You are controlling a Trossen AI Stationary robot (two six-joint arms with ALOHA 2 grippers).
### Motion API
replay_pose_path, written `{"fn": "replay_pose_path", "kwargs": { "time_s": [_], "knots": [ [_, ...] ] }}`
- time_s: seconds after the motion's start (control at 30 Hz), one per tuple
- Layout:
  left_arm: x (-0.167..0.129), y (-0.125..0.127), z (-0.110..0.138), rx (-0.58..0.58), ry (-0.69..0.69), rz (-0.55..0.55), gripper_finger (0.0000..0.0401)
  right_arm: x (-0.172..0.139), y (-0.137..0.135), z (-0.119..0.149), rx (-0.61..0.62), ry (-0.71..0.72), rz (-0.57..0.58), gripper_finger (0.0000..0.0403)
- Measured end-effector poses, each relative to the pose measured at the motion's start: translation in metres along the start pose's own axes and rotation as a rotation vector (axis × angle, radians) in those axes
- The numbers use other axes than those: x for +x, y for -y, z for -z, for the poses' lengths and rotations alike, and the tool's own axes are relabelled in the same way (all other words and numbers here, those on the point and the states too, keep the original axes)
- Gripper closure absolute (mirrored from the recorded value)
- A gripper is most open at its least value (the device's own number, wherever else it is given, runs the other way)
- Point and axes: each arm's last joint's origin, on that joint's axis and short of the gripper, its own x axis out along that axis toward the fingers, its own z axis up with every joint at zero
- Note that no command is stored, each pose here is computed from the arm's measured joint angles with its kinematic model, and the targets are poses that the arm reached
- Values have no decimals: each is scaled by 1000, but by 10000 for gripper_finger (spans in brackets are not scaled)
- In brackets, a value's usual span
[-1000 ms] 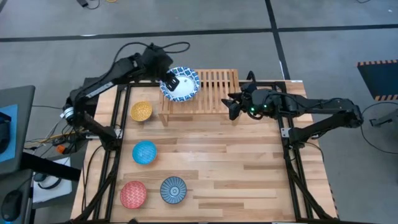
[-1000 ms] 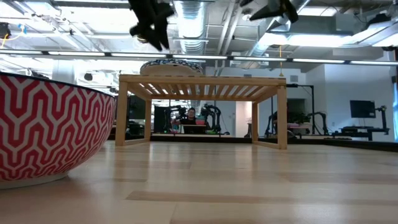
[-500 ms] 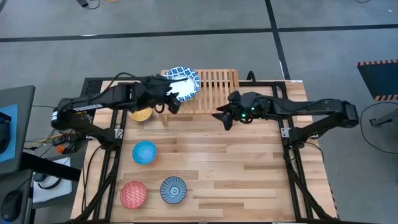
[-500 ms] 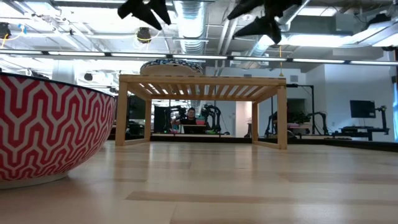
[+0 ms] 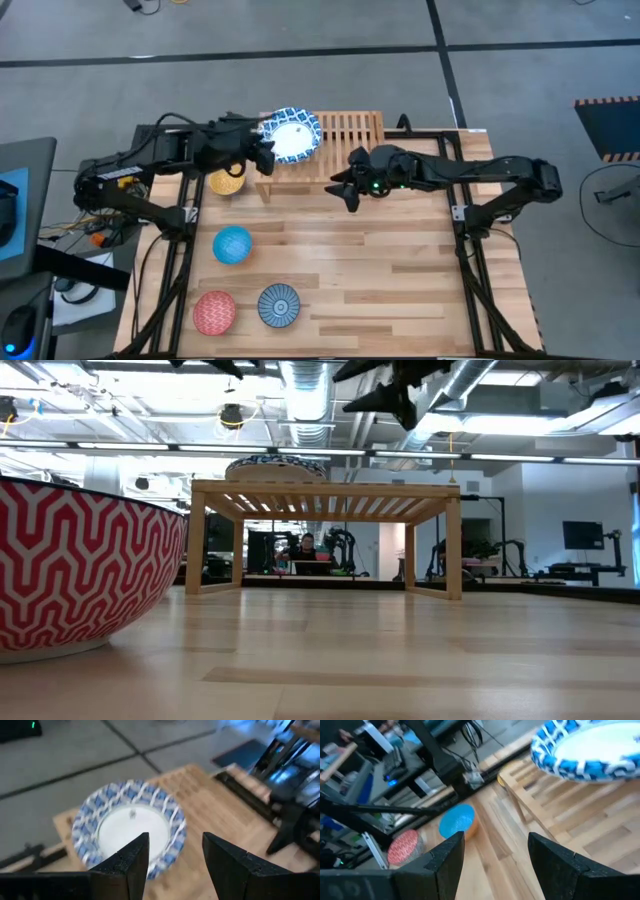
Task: Place and stack bowls onto a shelf
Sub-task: Put the red blue patterned bowl on the shelf
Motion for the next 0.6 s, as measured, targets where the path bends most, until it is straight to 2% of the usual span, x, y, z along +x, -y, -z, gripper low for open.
{"fn": "replay_pose_path", "kwargs": {
  "time_s": [0.13, 0.23, 0.37, 0.5, 0.6],
  "knots": [
    [9, 1, 11, -12, -121, 2, 233, 2, 1, 2, -1, -44, 14, 159],
    [13, 1, 9, -38, -147, 40, 233, -1, -1, 0, -1, -35, 4, 159],
    [7, 2, -4, -66, -97, 74, 233, -9, -1, -6, 3, -3, -8, 159],
    [-6, 6, -16, -13, -40, 111, 233, -13, 1, -7, 24, -10, 1, 159],
    [-11, 8, -14, 35, -38, 107, 233, -13, 3, -3, 33, -59, 20, 159]
  ]
}}
